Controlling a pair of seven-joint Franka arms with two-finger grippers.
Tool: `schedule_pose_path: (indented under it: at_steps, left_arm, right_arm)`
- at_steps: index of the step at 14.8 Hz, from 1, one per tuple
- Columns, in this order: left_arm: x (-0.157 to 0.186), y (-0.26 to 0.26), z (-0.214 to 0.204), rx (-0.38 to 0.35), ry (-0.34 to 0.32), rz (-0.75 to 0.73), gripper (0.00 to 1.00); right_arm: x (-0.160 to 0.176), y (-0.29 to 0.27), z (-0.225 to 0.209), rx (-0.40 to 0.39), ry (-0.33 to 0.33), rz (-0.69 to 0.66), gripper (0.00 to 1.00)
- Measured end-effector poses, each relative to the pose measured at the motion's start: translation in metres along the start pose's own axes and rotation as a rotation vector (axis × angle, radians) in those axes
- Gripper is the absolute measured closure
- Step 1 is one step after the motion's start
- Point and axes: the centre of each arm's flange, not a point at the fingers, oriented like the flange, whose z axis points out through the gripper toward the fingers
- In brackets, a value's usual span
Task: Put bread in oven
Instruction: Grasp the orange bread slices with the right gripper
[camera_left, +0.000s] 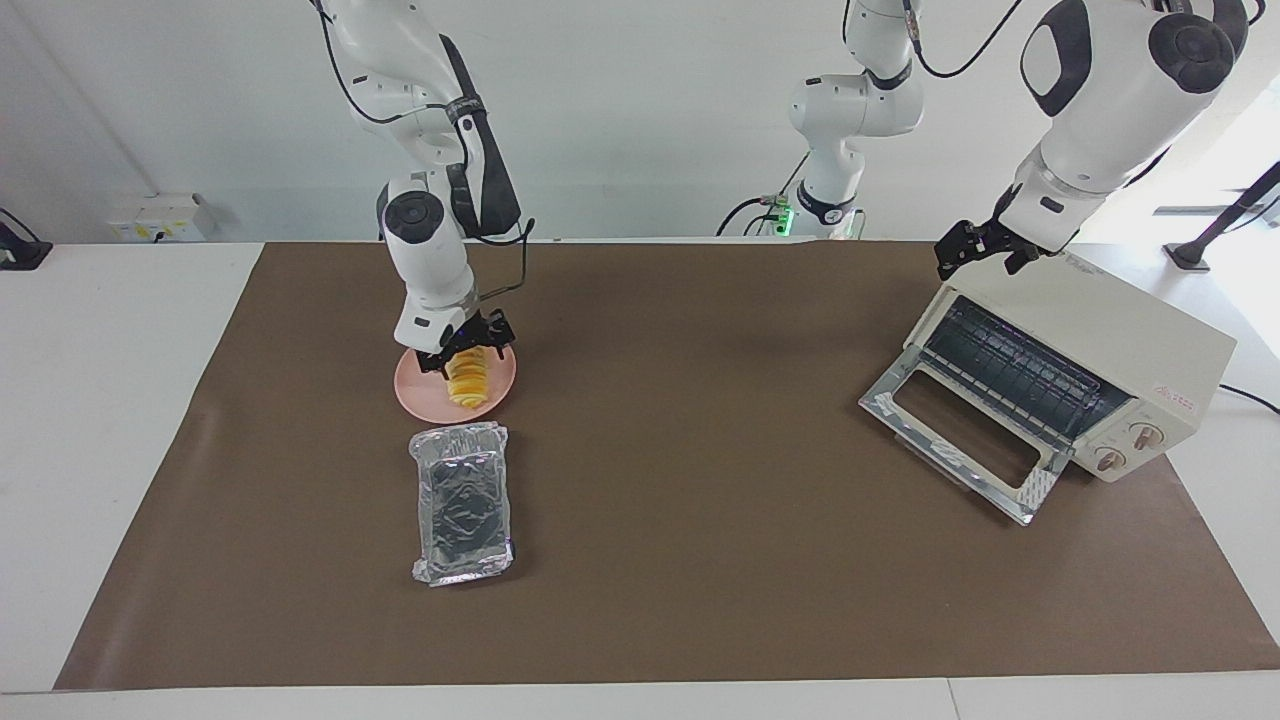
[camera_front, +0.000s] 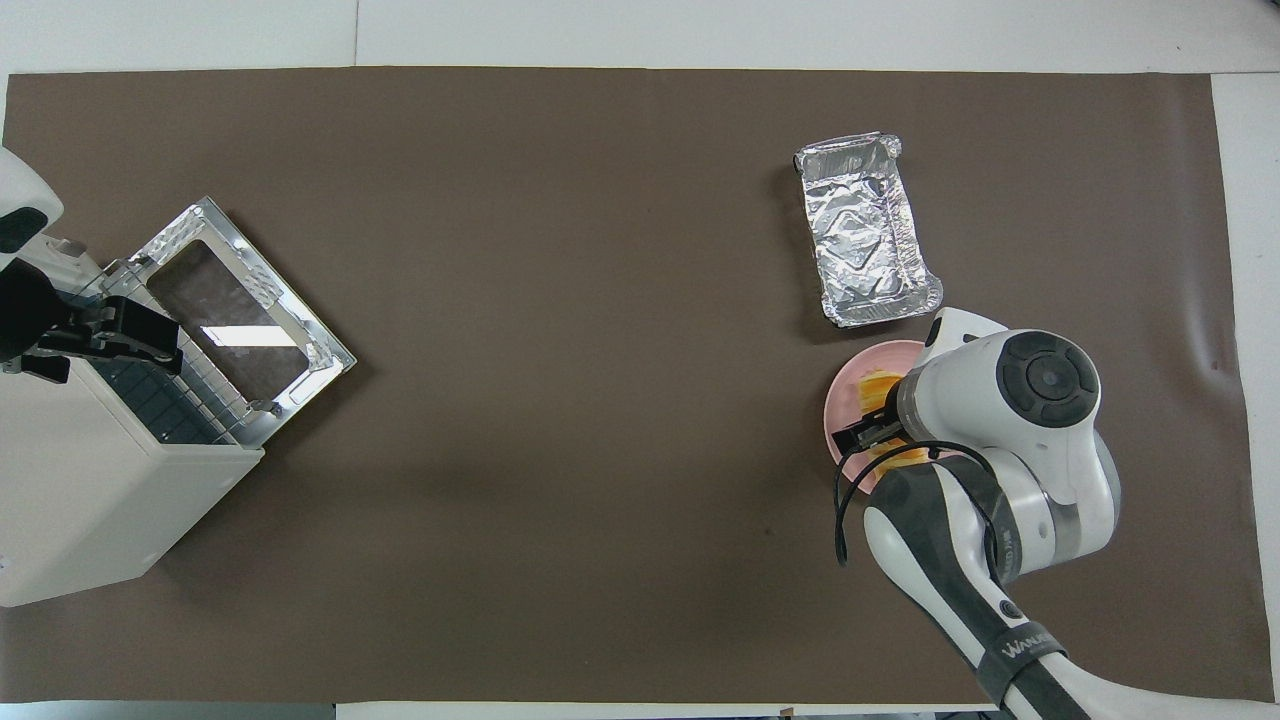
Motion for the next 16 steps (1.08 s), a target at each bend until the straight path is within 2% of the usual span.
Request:
schedule_pose_path:
  at_steps: [4,6,8,11,13,16]
  left_arm:
    - [0.0,0.0,0.0,0.0,0.0,0.0,0.0]
    - [0.0,0.0,0.0,0.0,0.0,0.0,0.0]
    - [0.0,0.0,0.0,0.0,0.0,0.0,0.0]
    - [0.0,0.0,0.0,0.0,0.0,0.0,0.0]
    - [0.0,0.0,0.0,0.0,0.0,0.0,0.0]
    - [0.0,0.0,0.0,0.0,0.0,0.0,0.0]
  right_arm:
    - [-0.006,0.0,0.012,-0.008,0.041,-0.025,0.04]
    - [-0.007,0.001,0.014,-0.01,0.05,-0.024,0.22]
    - [-0.007,0.003,0.013,-0.01,0.052,-0.02,0.46]
    - [-0.007,0.005,0.013,-0.01,0.053,-0.016,0.73]
    - [-0.006,0.005,0.011,-0.009,0.047,-0.015,0.8]
    - [0.008,0.01,-0.017,0.005,-0.015,-0.012,0.88]
